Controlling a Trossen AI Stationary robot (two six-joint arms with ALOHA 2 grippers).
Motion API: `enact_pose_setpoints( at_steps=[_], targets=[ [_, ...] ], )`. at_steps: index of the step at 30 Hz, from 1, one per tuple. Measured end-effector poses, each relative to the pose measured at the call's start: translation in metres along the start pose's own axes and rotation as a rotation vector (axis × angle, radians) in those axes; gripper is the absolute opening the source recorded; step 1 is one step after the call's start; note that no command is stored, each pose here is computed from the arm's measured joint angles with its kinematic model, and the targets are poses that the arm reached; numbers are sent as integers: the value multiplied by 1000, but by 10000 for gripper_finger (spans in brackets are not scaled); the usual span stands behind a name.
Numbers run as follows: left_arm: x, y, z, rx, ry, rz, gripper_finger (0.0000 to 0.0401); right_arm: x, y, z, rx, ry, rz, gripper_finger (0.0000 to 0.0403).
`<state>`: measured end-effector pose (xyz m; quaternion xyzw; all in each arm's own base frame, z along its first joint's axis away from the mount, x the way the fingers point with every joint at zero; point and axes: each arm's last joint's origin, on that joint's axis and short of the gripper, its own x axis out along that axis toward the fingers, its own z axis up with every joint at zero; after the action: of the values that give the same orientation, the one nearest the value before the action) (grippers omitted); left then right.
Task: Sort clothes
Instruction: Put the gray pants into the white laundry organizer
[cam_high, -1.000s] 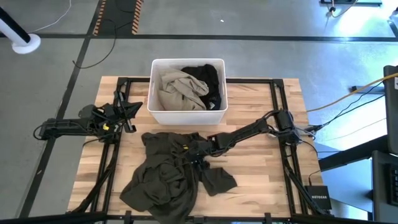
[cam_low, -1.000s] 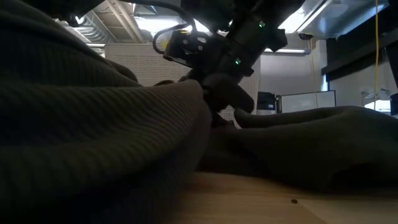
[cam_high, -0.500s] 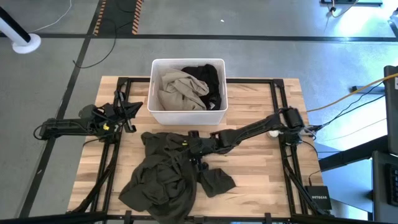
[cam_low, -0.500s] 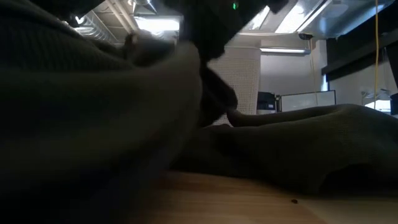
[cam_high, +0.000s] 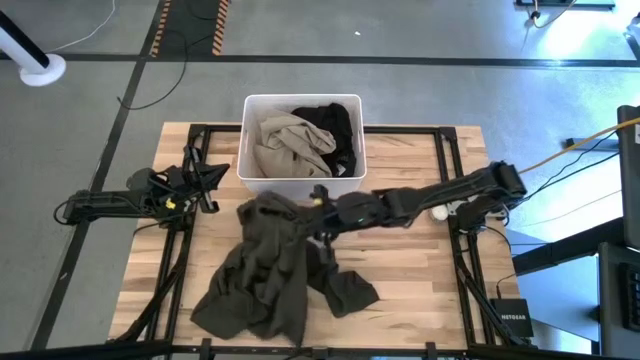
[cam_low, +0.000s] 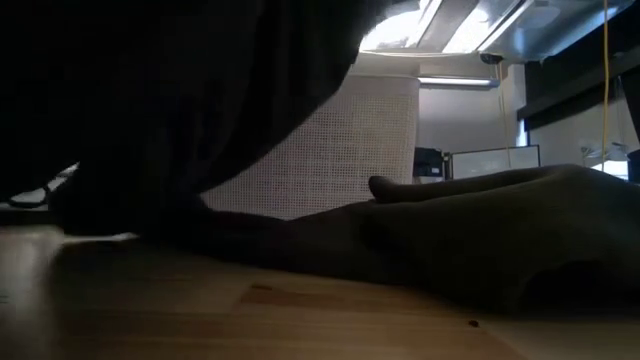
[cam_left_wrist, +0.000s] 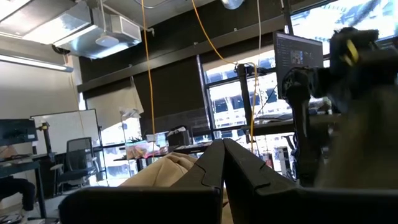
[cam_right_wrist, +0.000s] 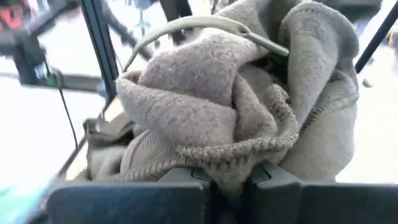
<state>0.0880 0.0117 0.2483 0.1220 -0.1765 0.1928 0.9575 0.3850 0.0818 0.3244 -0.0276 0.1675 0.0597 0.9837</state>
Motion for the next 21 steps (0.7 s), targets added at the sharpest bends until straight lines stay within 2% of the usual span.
enact_pose_setpoints(
  at_steps=[10,17,21],
  targets=[
    [0,0,0,0,-1,0,0,-54,-8,48,26,-256,-69,25],
    [0,0,0,0,-1,0,0,-86,-12,73,-13,-426,-141,25],
    [0,0,0,0,-1,0,0,-106,-16,97,-52,-506,-213,25]
  ],
)
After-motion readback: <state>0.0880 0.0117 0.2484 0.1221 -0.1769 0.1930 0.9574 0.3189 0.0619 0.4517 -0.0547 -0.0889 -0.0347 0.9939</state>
